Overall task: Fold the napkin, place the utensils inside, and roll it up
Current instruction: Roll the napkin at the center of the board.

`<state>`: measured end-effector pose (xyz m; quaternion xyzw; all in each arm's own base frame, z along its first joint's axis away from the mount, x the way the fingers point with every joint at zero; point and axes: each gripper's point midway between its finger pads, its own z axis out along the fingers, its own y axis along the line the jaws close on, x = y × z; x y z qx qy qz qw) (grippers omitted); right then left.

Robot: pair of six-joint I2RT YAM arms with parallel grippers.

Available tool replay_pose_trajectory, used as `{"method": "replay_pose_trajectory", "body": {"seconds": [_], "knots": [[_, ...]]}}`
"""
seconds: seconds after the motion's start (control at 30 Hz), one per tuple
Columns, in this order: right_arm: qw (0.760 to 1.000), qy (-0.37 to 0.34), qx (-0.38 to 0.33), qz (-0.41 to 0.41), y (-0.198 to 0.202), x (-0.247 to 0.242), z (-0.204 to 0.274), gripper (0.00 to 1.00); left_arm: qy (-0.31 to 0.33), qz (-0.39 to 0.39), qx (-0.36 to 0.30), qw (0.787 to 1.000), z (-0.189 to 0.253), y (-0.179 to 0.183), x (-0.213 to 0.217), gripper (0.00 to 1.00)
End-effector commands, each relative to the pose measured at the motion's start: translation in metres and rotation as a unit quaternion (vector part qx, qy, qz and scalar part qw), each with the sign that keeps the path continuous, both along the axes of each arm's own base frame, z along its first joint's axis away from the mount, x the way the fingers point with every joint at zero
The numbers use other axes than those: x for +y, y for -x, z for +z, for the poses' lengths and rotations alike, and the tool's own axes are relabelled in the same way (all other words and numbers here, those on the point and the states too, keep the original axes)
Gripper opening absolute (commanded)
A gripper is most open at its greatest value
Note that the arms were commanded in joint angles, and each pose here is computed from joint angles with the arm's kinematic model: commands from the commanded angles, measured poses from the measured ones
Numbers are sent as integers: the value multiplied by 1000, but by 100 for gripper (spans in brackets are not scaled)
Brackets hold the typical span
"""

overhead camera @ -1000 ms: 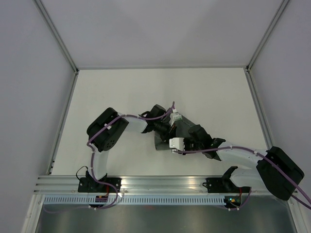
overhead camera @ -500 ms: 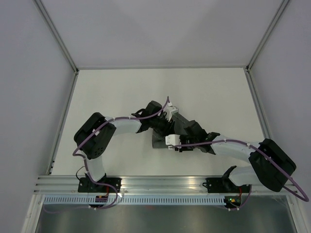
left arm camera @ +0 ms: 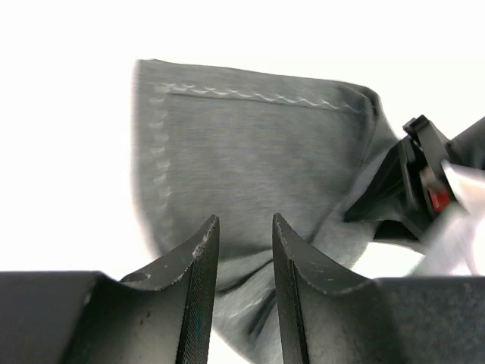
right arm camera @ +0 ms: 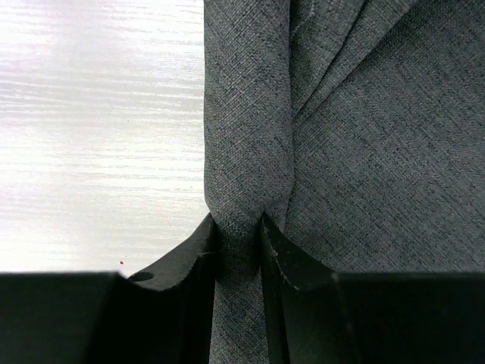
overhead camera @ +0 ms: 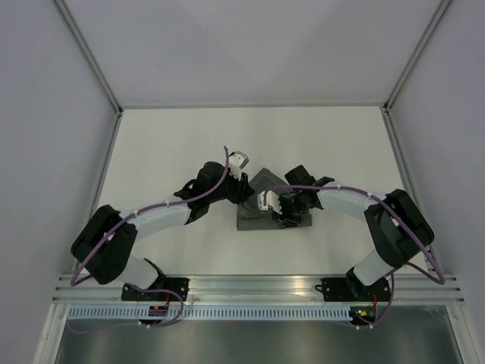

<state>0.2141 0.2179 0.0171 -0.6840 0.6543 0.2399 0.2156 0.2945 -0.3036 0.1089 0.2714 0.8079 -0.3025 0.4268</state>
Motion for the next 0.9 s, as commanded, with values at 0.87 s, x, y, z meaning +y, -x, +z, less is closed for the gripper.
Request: {"method": "replay_pose_trajectory", "body": {"seconds": [0.87], "knots": [[952,50,300,-25,19,-33,-34,25,-156,-167,-271,935,1,91,-54,44]]}}
